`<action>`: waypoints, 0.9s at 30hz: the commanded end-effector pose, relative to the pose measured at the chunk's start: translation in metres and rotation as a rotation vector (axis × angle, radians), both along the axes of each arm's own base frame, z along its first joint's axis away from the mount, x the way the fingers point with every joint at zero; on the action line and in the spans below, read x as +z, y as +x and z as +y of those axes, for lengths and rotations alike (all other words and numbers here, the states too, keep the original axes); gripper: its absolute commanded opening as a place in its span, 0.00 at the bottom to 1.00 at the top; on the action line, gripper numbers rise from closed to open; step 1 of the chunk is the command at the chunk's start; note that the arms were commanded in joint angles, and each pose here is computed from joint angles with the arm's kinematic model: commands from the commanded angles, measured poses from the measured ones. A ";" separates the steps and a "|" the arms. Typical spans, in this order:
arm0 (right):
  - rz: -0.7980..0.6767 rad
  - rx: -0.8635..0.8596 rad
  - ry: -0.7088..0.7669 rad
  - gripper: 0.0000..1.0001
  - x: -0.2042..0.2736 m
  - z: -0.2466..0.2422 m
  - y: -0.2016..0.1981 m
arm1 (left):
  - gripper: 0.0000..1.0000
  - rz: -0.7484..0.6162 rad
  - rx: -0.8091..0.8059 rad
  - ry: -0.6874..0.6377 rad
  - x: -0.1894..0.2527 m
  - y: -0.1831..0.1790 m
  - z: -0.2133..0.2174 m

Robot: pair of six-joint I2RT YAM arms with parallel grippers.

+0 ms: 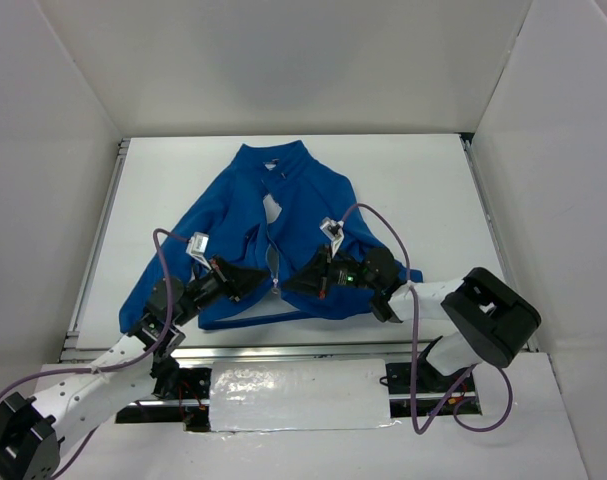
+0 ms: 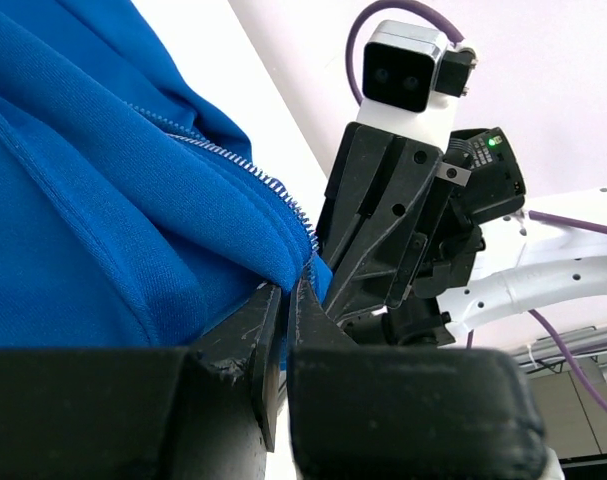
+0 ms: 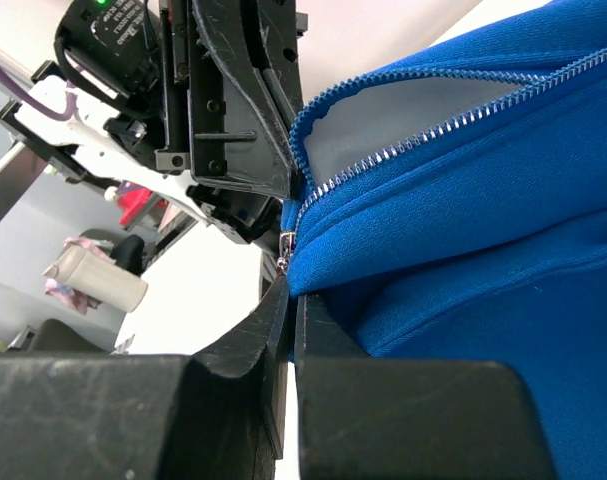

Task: Zip up the jacket

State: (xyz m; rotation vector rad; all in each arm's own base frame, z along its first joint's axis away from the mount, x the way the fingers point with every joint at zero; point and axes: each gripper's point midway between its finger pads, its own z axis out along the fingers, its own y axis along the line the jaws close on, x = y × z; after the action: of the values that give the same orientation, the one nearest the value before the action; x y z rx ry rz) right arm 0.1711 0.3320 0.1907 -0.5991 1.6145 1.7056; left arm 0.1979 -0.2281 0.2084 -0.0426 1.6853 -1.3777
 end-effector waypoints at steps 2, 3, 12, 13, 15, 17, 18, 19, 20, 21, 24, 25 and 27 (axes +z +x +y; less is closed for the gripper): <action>-0.105 0.029 0.097 0.00 0.034 0.003 0.000 | 0.00 -0.109 -0.042 -0.081 0.035 -0.008 -0.003; -0.103 0.030 0.096 0.00 0.033 0.003 0.000 | 0.00 -0.112 -0.042 -0.082 0.036 -0.008 -0.003; -0.078 0.050 0.130 0.00 0.034 -0.001 0.005 | 0.00 -0.124 -0.064 -0.088 0.037 -0.013 -0.003; -0.073 0.057 0.132 0.00 0.035 -0.002 0.005 | 0.00 -0.125 -0.065 -0.088 0.036 -0.013 -0.003; -0.079 0.060 0.142 0.00 0.037 -0.003 0.005 | 0.00 -0.124 -0.068 -0.088 0.035 -0.014 -0.003; -0.082 0.064 0.144 0.00 0.038 -0.004 0.005 | 0.00 -0.120 -0.068 -0.084 0.033 -0.014 -0.003; -0.085 0.070 0.145 0.00 0.039 -0.004 0.004 | 0.00 -0.121 -0.067 -0.085 0.033 -0.015 -0.003; -0.092 0.077 0.150 0.00 0.042 -0.004 0.002 | 0.00 -0.120 -0.063 -0.083 0.033 -0.014 -0.002; -0.094 0.088 0.151 0.00 0.043 -0.004 0.000 | 0.00 -0.117 -0.053 -0.081 0.031 -0.013 -0.001; -0.097 0.095 0.153 0.00 0.044 -0.005 -0.001 | 0.00 -0.117 -0.048 -0.080 0.031 -0.013 0.000; -0.100 0.129 0.166 0.00 0.046 -0.007 -0.009 | 0.00 -0.126 -0.041 -0.082 0.033 -0.014 0.001; -0.105 0.138 0.175 0.00 0.046 -0.007 -0.010 | 0.00 -0.131 -0.043 -0.085 0.035 -0.014 0.002; -0.108 0.162 0.188 0.00 0.049 -0.007 -0.014 | 0.00 -0.137 -0.046 -0.088 0.037 -0.014 0.001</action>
State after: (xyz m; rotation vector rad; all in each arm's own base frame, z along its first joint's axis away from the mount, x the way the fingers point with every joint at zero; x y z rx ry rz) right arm 0.1686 0.3284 0.1792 -0.5610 1.7316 1.8528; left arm 0.1885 -0.2270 0.2192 -0.0061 1.6288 -1.4168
